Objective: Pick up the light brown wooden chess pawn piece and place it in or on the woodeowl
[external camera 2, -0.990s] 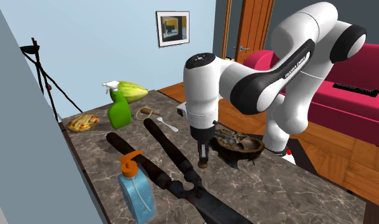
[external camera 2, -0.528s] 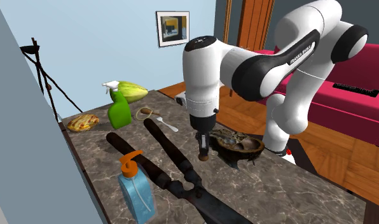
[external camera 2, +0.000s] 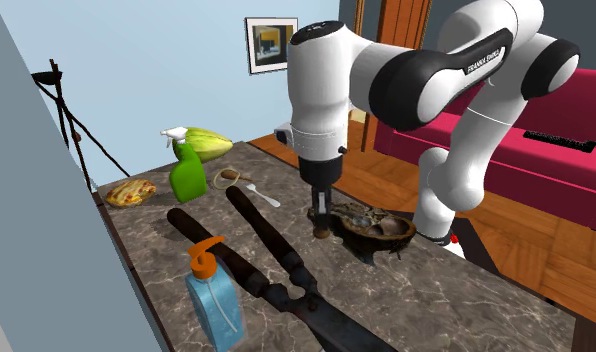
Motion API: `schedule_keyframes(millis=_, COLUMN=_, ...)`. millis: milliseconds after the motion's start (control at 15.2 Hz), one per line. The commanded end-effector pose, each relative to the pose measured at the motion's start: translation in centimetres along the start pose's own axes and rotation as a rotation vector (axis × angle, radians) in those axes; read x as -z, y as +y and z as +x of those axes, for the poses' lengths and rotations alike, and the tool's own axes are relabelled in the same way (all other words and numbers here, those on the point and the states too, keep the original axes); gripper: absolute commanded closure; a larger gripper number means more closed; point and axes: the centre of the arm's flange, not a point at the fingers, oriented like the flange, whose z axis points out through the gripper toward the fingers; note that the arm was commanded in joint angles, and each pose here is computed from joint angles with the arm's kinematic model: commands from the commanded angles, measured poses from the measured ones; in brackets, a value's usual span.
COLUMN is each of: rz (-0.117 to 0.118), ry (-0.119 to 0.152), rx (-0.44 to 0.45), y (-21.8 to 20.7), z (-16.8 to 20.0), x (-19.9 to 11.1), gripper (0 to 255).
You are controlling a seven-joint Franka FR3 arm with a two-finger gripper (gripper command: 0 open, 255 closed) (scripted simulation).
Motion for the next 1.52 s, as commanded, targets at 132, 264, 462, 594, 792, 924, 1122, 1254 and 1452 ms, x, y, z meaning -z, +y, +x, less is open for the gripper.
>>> schedule_keyframes(millis=132, rz=0.0, ry=0.0, rx=0.0, y=0.2, z=-0.1, x=2.1, gripper=255)
schedule_keyframes(millis=264, rz=0.0, ry=0.0, rx=0.0, y=0.3, z=-0.2, x=3.1, gripper=255)
schedule_keyframes(millis=462, rz=0.0, ry=0.0, rx=0.0, y=0.4, z=-0.3, x=4.7, gripper=255)
schedule_keyframes(millis=594, rz=0.0, ry=0.0, rx=0.0, y=2.6, z=-1.9, x=4.6, gripper=255)
schedule_keyframes(millis=792, rz=0.0, ry=0.0, rx=0.0, y=5.8, z=-4.1, x=4.4, gripper=255)
schedule_keyframes(millis=924, rz=0.0, ry=0.0, rx=0.0, y=7.9, z=-5.7, x=4.3, gripper=255)
schedule_keyframes(millis=1122, rz=0.0, ry=0.0, rx=0.0, y=11.2, z=-7.9, x=4.2, gripper=255)
schedule_keyframes(millis=1254, rz=0.0, ry=0.0, rx=0.0, y=13.3, z=-9.5, x=4.1, gripper=255)
schedule_keyframes(millis=1452, rz=0.0, ry=0.0, rx=0.0, y=14.2, z=-10.1, x=3.0, gripper=255)
